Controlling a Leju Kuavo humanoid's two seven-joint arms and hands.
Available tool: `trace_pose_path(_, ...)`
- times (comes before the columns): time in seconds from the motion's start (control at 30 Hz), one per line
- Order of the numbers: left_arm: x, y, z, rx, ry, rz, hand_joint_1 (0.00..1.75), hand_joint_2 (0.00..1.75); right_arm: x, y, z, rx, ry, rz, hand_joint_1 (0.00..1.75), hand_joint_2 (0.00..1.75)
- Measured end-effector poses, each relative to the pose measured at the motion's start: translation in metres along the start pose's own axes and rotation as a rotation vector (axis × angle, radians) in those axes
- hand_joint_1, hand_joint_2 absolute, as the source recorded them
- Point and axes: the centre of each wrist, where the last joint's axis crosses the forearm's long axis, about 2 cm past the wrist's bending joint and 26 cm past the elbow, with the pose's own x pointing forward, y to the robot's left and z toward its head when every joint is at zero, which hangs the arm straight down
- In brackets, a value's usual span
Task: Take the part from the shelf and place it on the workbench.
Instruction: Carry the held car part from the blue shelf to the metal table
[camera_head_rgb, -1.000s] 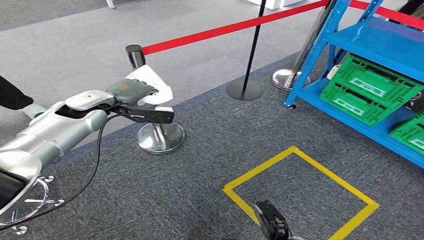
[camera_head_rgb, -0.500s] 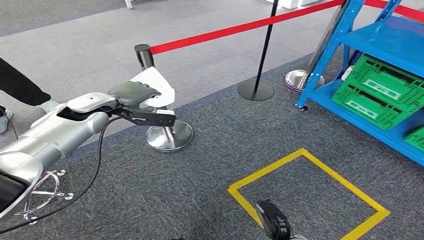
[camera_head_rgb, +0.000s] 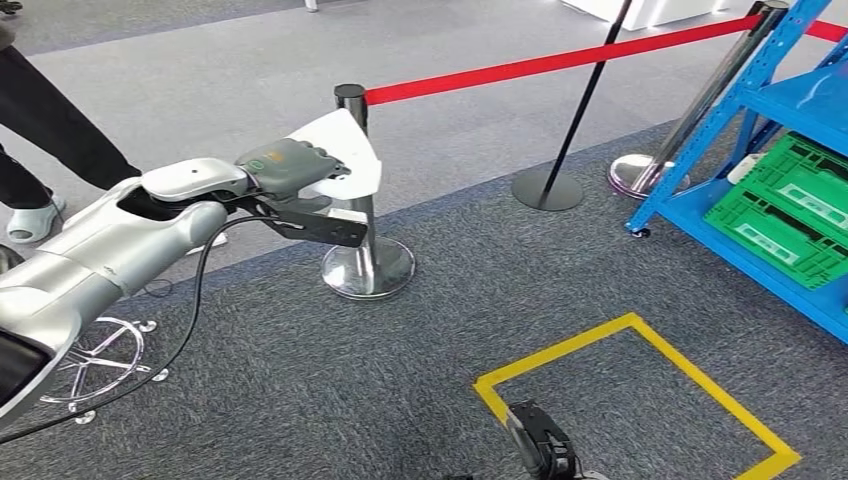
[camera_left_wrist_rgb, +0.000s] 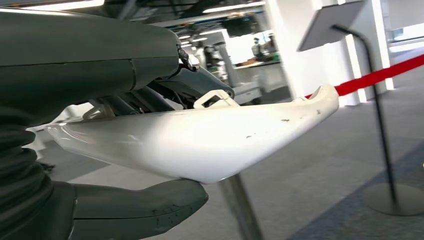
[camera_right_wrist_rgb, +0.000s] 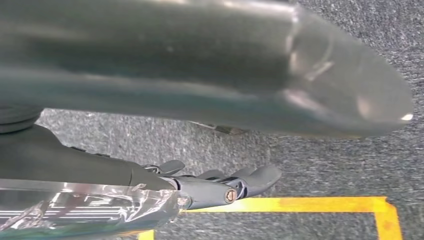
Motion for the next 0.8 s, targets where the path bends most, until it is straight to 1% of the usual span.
trace_pose_path(0.1, 0.019, 0.02, -0.008, 0.009, -0.069, -0.009, 1.75, 1.75, 0.002, 0.0, 0.0, 0.001, -0.003, 0.004, 0.0, 0.0)
trace_pose_path(0.33, 0.063, 0.054, -0.015, 0.003, -0.209, -0.025, 1.75, 1.75, 0.004, 0.0, 0.0, 0.005, -0.007, 0.01, 0.0, 0.0)
trace_pose_path(0.43, 0.079, 0.059, -0.017, -0.004, -0.255, -0.043, 1.75, 1.75, 0.005, -0.001, -0.001, 0.006, -0.008, 0.011, 0.0, 0.0)
trace_pose_path(0.63, 0.096, 0.072, -0.017, 0.02, -0.305, -0.082, 1.75, 1.75, 0.006, 0.0, -0.001, 0.006, -0.01, 0.011, 0.0, 0.0)
trace_pose_path(0.8, 0.104, 0.072, -0.018, 0.019, -0.336, -0.079, 1.75, 1.75, 0.006, 0.0, -0.001, 0.006, -0.009, 0.02, 0.0, 0.0)
